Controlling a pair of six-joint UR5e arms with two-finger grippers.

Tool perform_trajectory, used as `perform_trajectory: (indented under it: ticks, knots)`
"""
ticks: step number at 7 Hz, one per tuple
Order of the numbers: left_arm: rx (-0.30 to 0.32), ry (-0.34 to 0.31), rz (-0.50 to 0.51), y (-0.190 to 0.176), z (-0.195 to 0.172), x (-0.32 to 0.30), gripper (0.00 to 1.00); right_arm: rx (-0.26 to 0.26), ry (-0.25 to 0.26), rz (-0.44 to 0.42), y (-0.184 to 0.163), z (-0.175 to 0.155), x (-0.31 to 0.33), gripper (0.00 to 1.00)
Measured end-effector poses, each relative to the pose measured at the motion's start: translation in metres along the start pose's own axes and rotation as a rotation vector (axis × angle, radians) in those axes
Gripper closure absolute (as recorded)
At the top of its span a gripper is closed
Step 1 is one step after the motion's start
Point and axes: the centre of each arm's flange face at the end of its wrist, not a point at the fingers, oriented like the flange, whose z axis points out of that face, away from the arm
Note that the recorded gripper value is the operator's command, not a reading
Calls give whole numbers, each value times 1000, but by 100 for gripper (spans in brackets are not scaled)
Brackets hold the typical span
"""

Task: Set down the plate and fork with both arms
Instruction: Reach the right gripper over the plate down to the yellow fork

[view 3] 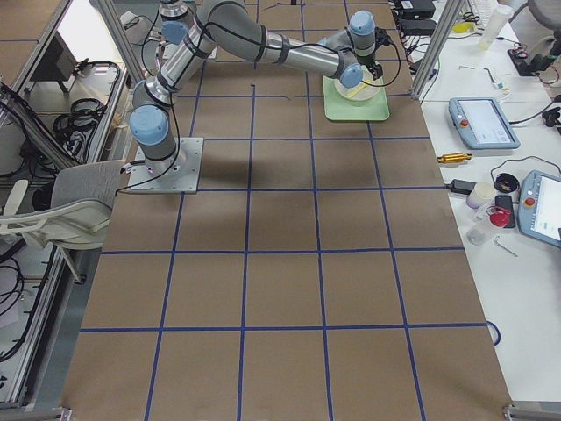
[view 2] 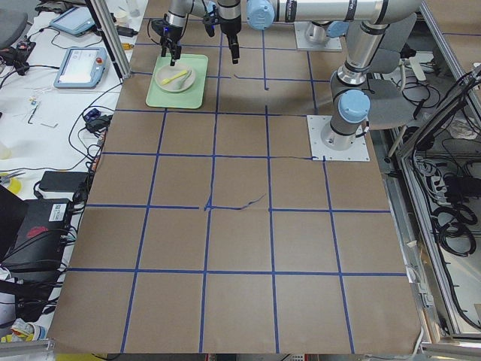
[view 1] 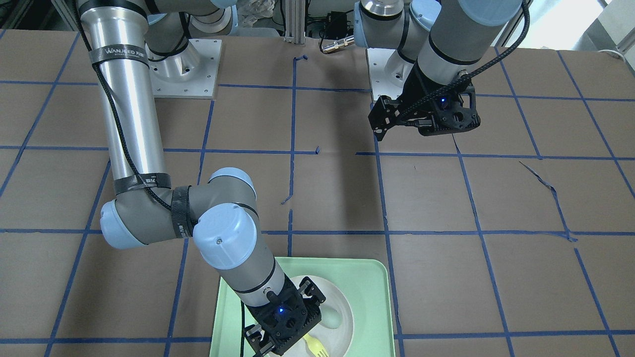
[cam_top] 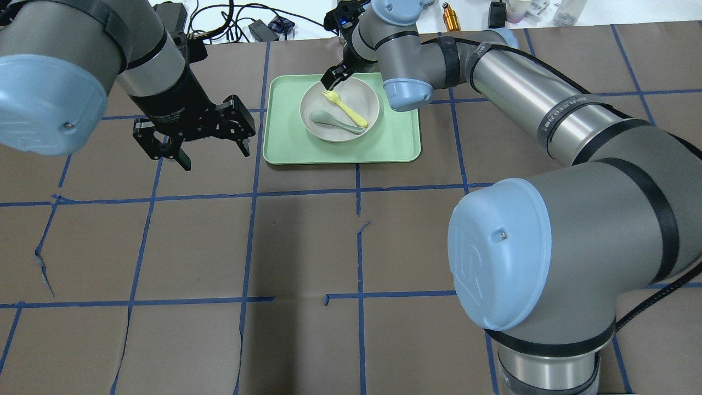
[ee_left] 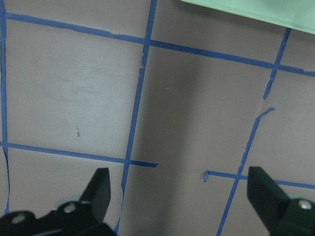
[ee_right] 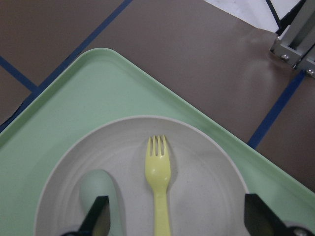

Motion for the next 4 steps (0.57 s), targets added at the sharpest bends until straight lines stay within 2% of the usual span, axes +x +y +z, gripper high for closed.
perform_trajectory:
  ticks: [1, 3, 4]
  knots:
    - [1, 0, 0, 0, 1, 0, 0, -12, 1, -30, 4, 10, 2, 42]
    - [0, 0, 0, -1, 4, 0, 0, -53, 4, -43, 9, 28, 5, 42]
    - [0, 0, 0, -1, 4, 0, 0, -63, 8, -45, 7, 39, 5, 46]
